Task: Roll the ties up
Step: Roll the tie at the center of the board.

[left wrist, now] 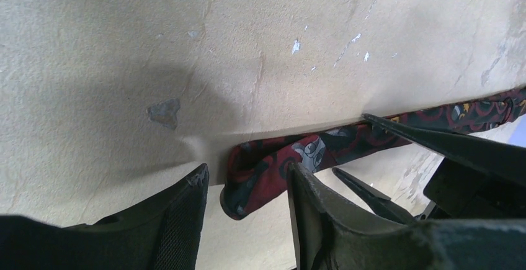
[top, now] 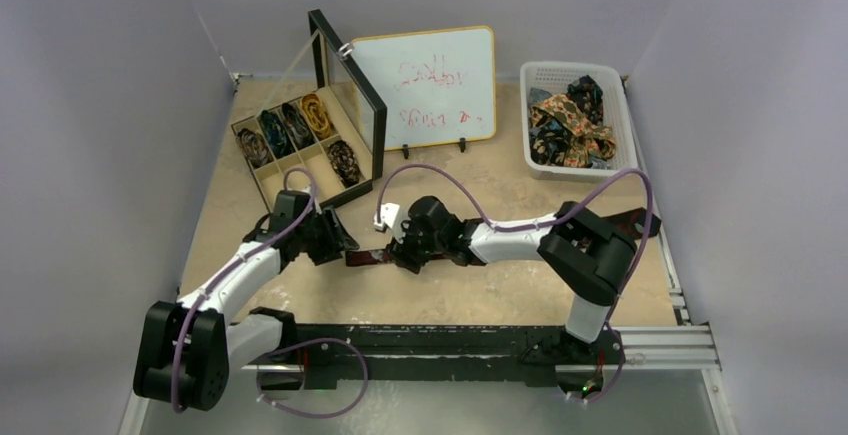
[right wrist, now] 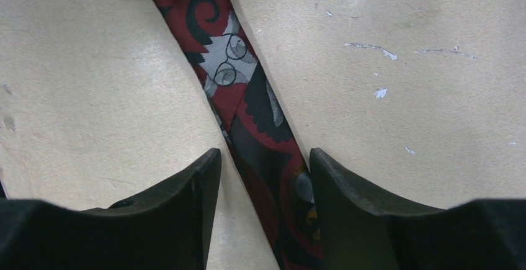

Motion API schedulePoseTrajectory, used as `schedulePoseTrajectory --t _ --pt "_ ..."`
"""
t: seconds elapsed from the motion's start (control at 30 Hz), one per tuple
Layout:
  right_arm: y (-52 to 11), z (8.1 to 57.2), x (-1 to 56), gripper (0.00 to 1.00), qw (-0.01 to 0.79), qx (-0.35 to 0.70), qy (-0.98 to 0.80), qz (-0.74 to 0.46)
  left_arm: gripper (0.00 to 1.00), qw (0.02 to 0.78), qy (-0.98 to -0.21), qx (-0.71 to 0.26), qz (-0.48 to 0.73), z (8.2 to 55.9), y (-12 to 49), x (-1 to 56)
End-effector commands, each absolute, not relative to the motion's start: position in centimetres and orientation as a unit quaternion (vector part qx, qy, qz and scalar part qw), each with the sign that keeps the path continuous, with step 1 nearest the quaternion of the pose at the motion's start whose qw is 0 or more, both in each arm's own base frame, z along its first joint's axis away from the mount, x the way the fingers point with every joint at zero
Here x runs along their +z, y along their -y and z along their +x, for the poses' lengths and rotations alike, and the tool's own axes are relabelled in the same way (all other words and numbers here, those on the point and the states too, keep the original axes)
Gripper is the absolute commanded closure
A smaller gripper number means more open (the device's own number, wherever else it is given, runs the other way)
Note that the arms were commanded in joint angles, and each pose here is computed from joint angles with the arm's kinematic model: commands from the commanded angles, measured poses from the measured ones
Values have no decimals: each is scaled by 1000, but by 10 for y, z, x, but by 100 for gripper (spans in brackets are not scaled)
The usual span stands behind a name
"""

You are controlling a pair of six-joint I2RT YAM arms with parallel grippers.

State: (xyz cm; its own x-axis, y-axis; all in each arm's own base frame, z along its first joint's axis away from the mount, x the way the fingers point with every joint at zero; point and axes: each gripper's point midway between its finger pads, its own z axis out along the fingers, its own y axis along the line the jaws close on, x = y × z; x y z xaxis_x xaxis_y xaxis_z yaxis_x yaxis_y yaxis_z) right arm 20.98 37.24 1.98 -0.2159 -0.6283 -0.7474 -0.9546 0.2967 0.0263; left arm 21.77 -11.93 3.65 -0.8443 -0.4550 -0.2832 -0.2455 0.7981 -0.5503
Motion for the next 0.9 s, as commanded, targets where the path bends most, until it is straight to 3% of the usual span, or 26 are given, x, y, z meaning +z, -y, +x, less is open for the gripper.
schedulePoseTrajectory --t 0.0,0.1,0.3,0.53,0.63,0.8,0.87 --pt "-377 216 36 51 361 230 -718 -549 52 234 -917 -251 -204 230 115 56" --pt "-377 213 40 58 373 228 -715 -545 51 233 -917 -246 -211 229 113 54" --pt "-383 213 49 55 377 233 -719 -535 51 230 -916 -249 -213 226 114 53" --pt "-377 234 124 31 458 251 -742 -421 48 237 -913 -257 -209 225 115 58" --pt "-341 256 144 4 498 242 -789 -265 46 240 -913 -259 -206 224 115 60" --pt "-293 260 156 1 473 361 -801 -63 43 237 -912 -266 -204 224 117 59" --pt "-297 247 152 1 434 405 -803 -52 43 234 -912 -266 -205 224 118 58"
